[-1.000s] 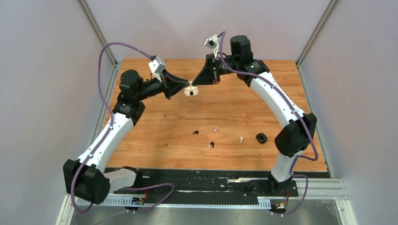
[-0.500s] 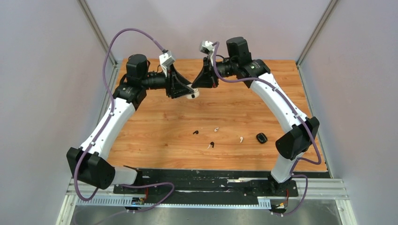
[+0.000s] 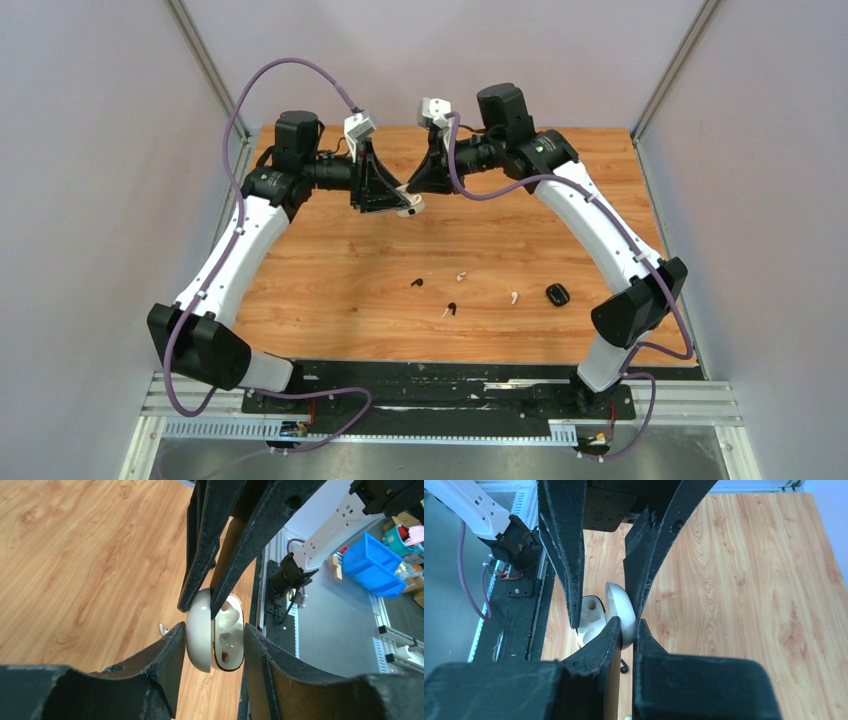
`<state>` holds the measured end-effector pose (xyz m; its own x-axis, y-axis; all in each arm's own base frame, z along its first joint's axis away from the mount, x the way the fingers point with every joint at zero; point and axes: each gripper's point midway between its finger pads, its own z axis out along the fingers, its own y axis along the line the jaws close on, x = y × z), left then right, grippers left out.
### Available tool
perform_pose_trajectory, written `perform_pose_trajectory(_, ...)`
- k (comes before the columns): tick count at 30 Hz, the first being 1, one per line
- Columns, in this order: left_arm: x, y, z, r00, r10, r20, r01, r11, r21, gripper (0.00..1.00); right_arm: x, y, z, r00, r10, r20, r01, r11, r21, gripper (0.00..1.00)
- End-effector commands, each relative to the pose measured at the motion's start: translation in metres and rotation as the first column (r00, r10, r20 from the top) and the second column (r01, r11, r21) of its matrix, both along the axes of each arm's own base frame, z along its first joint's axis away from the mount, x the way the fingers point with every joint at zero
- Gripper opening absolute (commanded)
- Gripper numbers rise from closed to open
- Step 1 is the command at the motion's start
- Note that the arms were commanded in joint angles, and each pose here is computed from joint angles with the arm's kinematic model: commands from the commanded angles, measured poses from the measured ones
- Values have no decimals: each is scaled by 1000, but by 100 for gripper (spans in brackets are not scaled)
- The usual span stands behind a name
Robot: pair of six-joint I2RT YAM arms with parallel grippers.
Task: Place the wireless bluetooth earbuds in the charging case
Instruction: Adjust the charging case.
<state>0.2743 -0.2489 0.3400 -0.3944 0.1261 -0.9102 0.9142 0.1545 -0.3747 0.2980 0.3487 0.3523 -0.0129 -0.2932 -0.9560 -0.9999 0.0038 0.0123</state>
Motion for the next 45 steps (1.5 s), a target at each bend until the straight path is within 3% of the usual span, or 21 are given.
perform_pose_trajectory(1, 1, 5, 11, 1000, -3, 21, 4, 1000, -11, 51, -15, -3, 38, 989, 34, 147, -41, 998, 44, 0)
perform_pose_trajectory(6, 2, 4, 17, 1000, -12, 21, 13, 999, -34, 48, -19, -1, 31, 988, 48, 145, -52, 998, 27, 0)
perform_pose_trajectory(9, 4, 7, 24, 998, 16, 56, -14, 999, -38, 59, -19, -1, 29, 989, 48, 138, -52, 998, 24, 0)
perform_pose_trajectory(11, 6, 7, 26, 996, 25, 88, -21, 999, -38, 59, -19, 0, 29, 990, 48, 136, -52, 998, 25, 0)
perform_pose_trajectory(20, 2, 8, 13, 998, -26, 66, 26, 1000, -6, 29, -17, 1, 31, 990, 43, 135, -48, 998, 29, 0)
perform_pose_trajectory(25, 4, 7, 13, 997, -32, 74, 33, 999, -10, 20, -16, 0, 31, 990, 38, 135, -42, 999, 28, 0)
perform_pose_trajectory(28, 5, 7, 11, 997, -29, 75, 29, 1000, -6, 30, -14, 1, 32, 991, 21, 131, -25, 999, 29, 0)
perform_pose_trajectory(34, 8, 8, 7, 995, -25, 93, 24, 1000, 12, 38, -13, 2, 33, 992, 19, 126, -23, 999, 33, 0)
perform_pose_trajectory(42, 10, 7, 9, 995, -29, 100, 28, 1000, 4, 26, -14, 2, 31, 992, 23, 123, -27, 999, 32, 0)
perform_pose_trajectory(45, 11, 5, 12, 996, -24, 81, 25, 1000, -11, 33, -14, 3, 31, 992, 25, 126, -29, 999, 30, 0)
